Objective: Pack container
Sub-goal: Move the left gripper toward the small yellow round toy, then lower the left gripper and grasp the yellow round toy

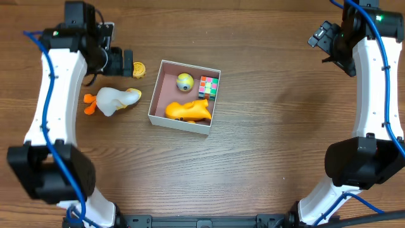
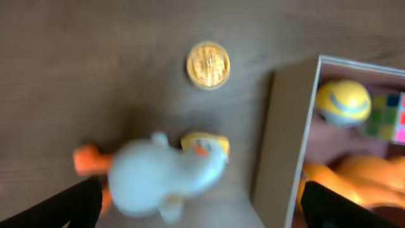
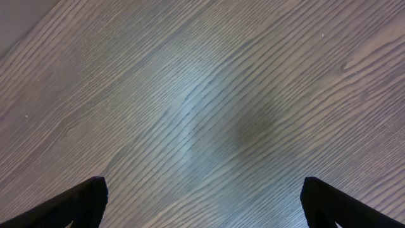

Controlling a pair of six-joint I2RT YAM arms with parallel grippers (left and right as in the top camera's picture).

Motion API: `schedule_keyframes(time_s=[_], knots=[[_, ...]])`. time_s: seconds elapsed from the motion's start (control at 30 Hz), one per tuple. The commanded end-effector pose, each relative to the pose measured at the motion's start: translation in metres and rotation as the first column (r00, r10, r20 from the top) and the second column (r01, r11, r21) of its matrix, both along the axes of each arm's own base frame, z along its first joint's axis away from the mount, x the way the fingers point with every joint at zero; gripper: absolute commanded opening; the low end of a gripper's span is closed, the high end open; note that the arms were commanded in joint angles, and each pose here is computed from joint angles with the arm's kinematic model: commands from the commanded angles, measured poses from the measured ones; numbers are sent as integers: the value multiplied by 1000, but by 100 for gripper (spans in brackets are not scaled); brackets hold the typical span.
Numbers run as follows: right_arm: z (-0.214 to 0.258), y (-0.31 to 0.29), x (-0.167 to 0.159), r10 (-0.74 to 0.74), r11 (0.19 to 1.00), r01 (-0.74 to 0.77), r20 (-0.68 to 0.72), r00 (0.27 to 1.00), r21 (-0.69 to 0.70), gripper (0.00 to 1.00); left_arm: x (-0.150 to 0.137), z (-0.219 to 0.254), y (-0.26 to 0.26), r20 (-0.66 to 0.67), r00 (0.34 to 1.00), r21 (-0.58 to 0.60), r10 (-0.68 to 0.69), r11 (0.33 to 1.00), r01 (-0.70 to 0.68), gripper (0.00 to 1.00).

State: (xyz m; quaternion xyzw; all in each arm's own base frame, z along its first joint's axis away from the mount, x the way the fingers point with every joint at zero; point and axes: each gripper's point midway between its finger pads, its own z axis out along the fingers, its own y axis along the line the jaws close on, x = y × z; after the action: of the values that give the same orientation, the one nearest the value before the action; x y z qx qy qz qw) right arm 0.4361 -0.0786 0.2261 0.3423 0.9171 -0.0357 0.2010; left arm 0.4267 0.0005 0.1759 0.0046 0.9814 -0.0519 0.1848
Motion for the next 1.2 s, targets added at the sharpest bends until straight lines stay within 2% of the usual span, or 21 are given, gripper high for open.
schedule_keyframes(time_s=[0.0,0.17,0.23,0.6,0.93,1.17], knots=[[7,1,0,-2,1000,2,21,1000,-4,100,35,27,3,157,979,100,-131,988,116,100],[7,1,0,-2,1000,2,21,1000,-3,100,65,38,-8,286,931,109,-226,973,203,100],[7,1,0,-2,1000,2,22,1000,-4,100,72,30,-7,284,930,112,-232,972,208,100],[7,1,0,-2,1000,2,21,1000,-3,100,90,-82,-24,97,974,51,-205,978,201,100],[7,1,0,-2,1000,2,21,1000,-4,100,92,-127,-40,27,983,15,-184,983,184,100],[7,1,0,-2,1000,2,21,1000,-4,100,92,-132,-41,11,993,-15,-115,993,115,100]])
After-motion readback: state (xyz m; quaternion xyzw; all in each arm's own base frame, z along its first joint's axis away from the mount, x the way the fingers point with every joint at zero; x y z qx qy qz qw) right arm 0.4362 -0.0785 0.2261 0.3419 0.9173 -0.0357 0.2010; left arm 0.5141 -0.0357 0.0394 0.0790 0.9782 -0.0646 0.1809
